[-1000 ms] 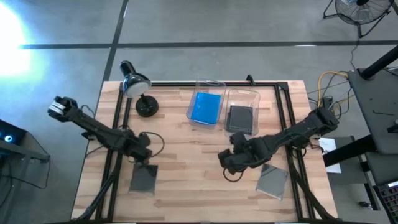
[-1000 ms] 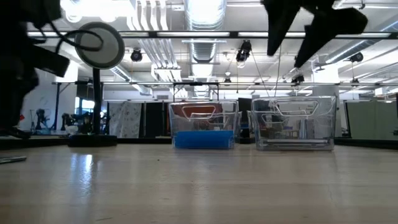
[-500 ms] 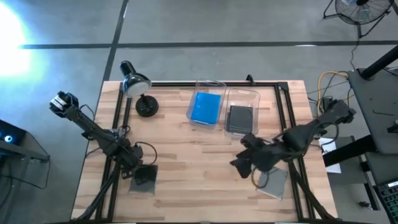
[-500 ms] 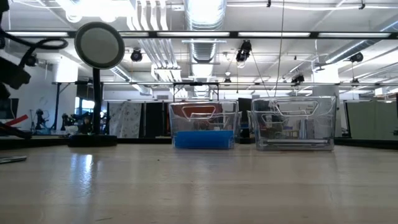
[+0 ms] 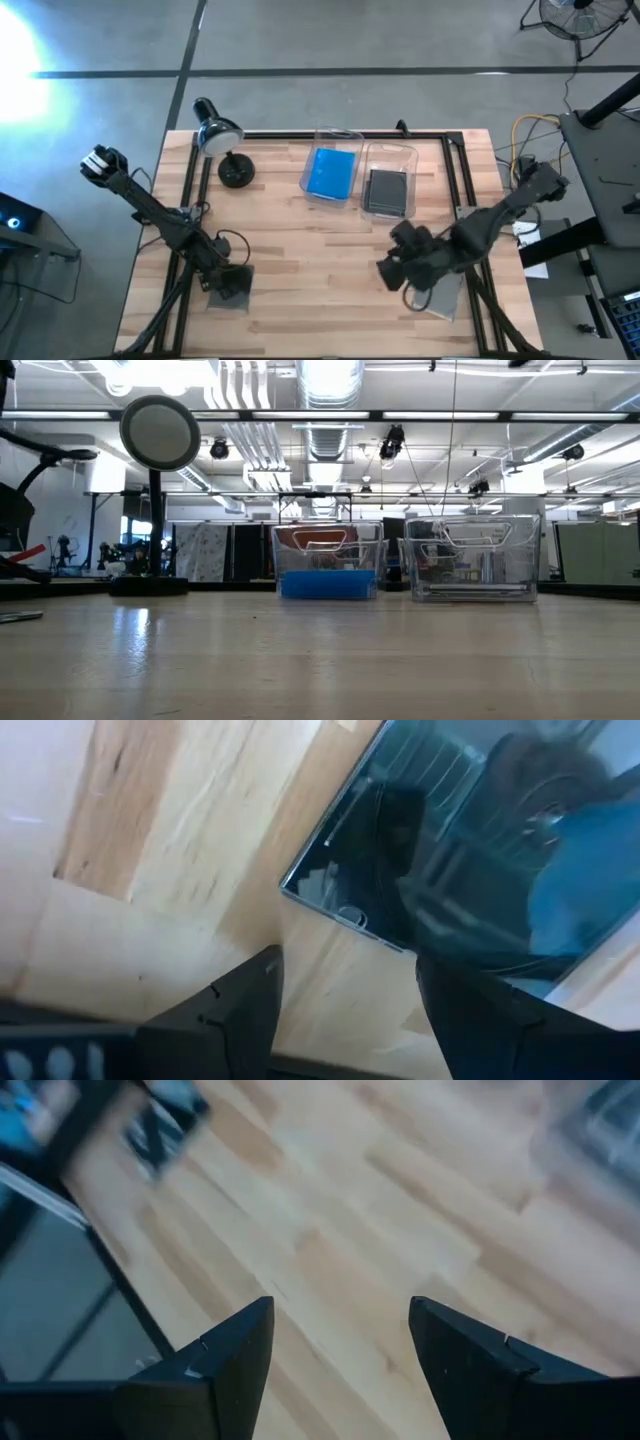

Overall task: Pick & place jewel cases by type
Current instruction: Put the black CD case into the right transparent bin

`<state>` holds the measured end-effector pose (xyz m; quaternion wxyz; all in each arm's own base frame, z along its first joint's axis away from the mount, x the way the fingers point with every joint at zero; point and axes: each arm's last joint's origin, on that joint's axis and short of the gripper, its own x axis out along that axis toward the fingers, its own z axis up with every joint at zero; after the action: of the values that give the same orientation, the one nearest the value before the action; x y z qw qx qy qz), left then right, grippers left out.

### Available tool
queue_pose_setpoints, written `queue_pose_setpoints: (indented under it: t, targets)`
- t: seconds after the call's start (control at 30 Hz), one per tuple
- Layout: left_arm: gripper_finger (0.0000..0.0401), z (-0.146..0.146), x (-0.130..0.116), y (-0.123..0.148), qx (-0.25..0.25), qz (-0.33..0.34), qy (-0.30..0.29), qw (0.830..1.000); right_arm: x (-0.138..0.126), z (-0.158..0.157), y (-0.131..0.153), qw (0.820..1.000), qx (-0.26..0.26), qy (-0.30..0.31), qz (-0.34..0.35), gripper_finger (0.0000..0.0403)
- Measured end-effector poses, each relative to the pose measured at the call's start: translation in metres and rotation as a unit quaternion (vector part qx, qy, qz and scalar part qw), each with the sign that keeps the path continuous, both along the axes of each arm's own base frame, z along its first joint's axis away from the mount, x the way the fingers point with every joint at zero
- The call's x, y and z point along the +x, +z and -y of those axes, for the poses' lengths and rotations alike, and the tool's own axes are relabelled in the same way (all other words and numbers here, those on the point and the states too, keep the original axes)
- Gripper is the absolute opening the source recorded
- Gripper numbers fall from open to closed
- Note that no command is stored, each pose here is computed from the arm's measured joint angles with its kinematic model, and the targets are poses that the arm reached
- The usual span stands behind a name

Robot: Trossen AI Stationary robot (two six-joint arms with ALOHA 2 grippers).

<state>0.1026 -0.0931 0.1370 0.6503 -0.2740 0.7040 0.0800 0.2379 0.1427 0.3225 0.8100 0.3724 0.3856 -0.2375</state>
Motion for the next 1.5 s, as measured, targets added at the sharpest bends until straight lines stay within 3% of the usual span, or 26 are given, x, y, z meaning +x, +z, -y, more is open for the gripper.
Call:
queue_pose_setpoints:
  t: [0.13, 0.23, 0.37, 0.47, 0.6, 0.63, 0.73, 0.83, 0.9, 1.0, 1.13, 1.5]
  targets:
    - [0.0214, 0.001, 0.003, -0.002, 0.012, 0.017, 0.027, 0.999, 0.019, -0.008, -0.025, 0.998, 0.026, -0.023, -0.044, 0.0228]
    - [0.0213, 0.001, 0.006, -0.003, 0.011, 0.034, 0.062, 0.997, 0.036, -0.008, -0.046, 0.992, 0.083, -0.061, -0.074, 0.0228]
    - [0.0213, 0.005, 0.018, -0.002, -0.004, 0.097, 0.130, 0.987, 0.066, -0.009, -0.077, 0.984, 0.138, -0.092, -0.062, 0.0228]
    - [0.0213, 0.007, 0.038, 0.004, -0.005, 0.207, 0.200, 0.958, 0.097, -0.009, -0.099, 0.979, 0.179, -0.087, -0.032, 0.0228]
    - [0.0213, 0.004, 0.058, 0.011, -0.038, 0.292, 0.266, 0.918, 0.138, -0.008, -0.127, 0.971, 0.234, -0.049, 0.025, 0.0230]
    - [0.0213, 0.002, 0.059, 0.013, -0.038, 0.297, 0.264, 0.917, 0.147, -0.009, -0.133, 0.968, 0.243, -0.045, 0.040, 0.0230]
    - [0.0213, 0.002, 0.056, 0.020, -0.031, 0.256, 0.210, 0.943, 0.161, -0.011, -0.144, 0.963, 0.262, -0.037, 0.056, 0.0229]
    - [0.0213, 0.005, 0.043, 0.024, -0.034, 0.165, 0.157, 0.973, 0.168, -0.013, -0.149, 0.962, 0.265, -0.031, 0.053, 0.0227]
    - [0.0213, 0.013, 0.037, 0.025, -0.072, 0.122, 0.123, 0.982, 0.169, -0.014, -0.148, 0.962, 0.267, -0.026, 0.052, 0.0226]
    - [0.0213, 0.026, 0.032, 0.025, -0.108, 0.100, 0.116, 0.982, 0.168, -0.014, -0.146, 0.964, 0.260, -0.017, 0.053, 0.0226]
    - [0.0213, 0.039, 0.033, 0.013, -0.117, 0.099, 0.141, 0.978, 0.168, -0.014, -0.146, 0.959, 0.278, -0.023, 0.051, 0.0226]
    - [0.0213, 0.052, 0.083, -0.022, -0.173, 0.180, 0.175, 0.952, 0.169, -0.029, -0.177, 0.937, 0.343, -0.062, -0.005, 0.0226]
